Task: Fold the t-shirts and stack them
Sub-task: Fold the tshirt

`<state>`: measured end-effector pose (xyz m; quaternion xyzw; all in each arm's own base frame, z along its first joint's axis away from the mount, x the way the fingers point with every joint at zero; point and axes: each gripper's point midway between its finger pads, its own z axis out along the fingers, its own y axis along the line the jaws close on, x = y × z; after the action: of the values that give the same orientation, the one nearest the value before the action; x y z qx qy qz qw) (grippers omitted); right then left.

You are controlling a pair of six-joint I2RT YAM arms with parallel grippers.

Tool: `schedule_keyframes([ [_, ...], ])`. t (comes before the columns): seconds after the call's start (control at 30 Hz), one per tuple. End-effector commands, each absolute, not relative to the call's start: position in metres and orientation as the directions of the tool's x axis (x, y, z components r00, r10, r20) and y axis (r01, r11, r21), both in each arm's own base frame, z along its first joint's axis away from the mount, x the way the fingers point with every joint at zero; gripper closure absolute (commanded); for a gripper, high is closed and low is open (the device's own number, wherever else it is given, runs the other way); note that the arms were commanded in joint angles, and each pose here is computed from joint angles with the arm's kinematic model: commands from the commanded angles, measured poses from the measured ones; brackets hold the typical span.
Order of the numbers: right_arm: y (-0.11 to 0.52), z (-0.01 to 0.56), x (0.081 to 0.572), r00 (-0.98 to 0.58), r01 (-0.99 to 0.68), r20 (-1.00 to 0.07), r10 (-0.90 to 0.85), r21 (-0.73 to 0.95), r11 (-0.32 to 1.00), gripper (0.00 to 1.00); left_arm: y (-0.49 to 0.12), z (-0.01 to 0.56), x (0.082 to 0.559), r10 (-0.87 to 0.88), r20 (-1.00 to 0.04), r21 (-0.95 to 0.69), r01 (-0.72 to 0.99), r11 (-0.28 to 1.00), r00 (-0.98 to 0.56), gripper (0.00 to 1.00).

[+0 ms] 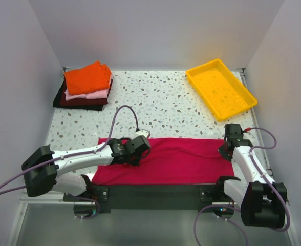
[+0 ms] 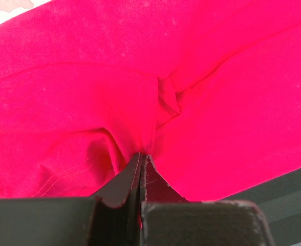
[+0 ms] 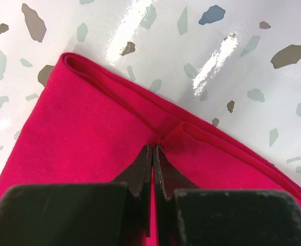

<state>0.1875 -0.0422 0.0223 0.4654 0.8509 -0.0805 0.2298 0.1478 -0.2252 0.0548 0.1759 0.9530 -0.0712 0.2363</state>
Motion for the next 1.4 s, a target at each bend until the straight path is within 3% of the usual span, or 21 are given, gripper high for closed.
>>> schedule_keyframes([
  [0.0,-0.05,0.039,0.194,-0.439,0.83,-0.514,0.737,0.082,0.552,1.0,-0.234,0.064,0.149,0.266,-0.505,-0.1,0.362,0.927,-0.821,1.0],
  [0.43,-0.082,0.086,0.19,-0.332,0.868,-0.666,0.668,0.061,0.492,1.0,-0.226,0.062,0.145,0.274,-0.493,-0.091,0.362,0.928,-0.826,1.0],
  [0.83,-0.08,0.076,0.188,-0.362,0.875,-0.635,0.682,0.021,0.484,1.0,-0.222,0.06,0.136,0.298,-0.467,-0.099,0.384,0.918,-0.832,0.99],
  [0.9,-0.079,0.077,0.189,-0.364,0.871,-0.634,0.682,0.027,0.49,1.0,-0.221,0.06,0.136,0.298,-0.464,-0.098,0.383,0.919,-0.834,0.88],
  [0.93,-0.079,0.078,0.189,-0.37,0.867,-0.634,0.679,0.027,0.498,0.98,-0.222,0.063,0.135,0.297,-0.47,-0.102,0.386,0.917,-0.831,0.72],
  [1.0,-0.076,0.083,0.195,-0.377,0.853,-0.634,0.675,0.047,0.52,0.76,-0.222,0.07,0.137,0.286,-0.482,-0.112,0.382,0.917,-0.828,0.55],
  [1.03,-0.075,0.085,0.196,-0.398,0.838,-0.637,0.661,0.042,0.545,0.66,-0.223,0.078,0.138,0.274,-0.499,-0.124,0.38,0.917,-0.823,0.4],
  [1.07,-0.073,0.089,0.201,-0.414,0.817,-0.639,0.648,0.052,0.574,0.48,-0.226,0.087,0.14,0.258,-0.518,-0.14,0.378,0.915,-0.816,0.3],
  [1.1,-0.072,0.091,0.203,-0.423,0.808,-0.639,0.642,0.054,0.586,0.41,-0.227,0.09,0.141,0.255,-0.521,-0.143,0.378,0.915,-0.815,0.3],
  [1.17,-0.07,0.097,0.207,-0.434,0.787,-0.645,0.629,0.067,0.613,0.31,-0.231,0.104,0.145,0.232,-0.549,-0.163,0.375,0.913,-0.803,0.16],
  [1.23,-0.069,0.104,0.209,-0.447,0.757,-0.662,0.601,0.077,0.648,0.29,-0.228,0.112,0.152,0.211,-0.575,-0.152,0.356,0.922,-0.79,0.06],
  [1.37,-0.049,0.116,0.225,-0.449,0.637,-0.693,0.565,0.196,0.746,0.22,-0.209,0.115,0.175,0.138,-0.594,-0.142,0.272,0.952,-0.792,0.02],
])
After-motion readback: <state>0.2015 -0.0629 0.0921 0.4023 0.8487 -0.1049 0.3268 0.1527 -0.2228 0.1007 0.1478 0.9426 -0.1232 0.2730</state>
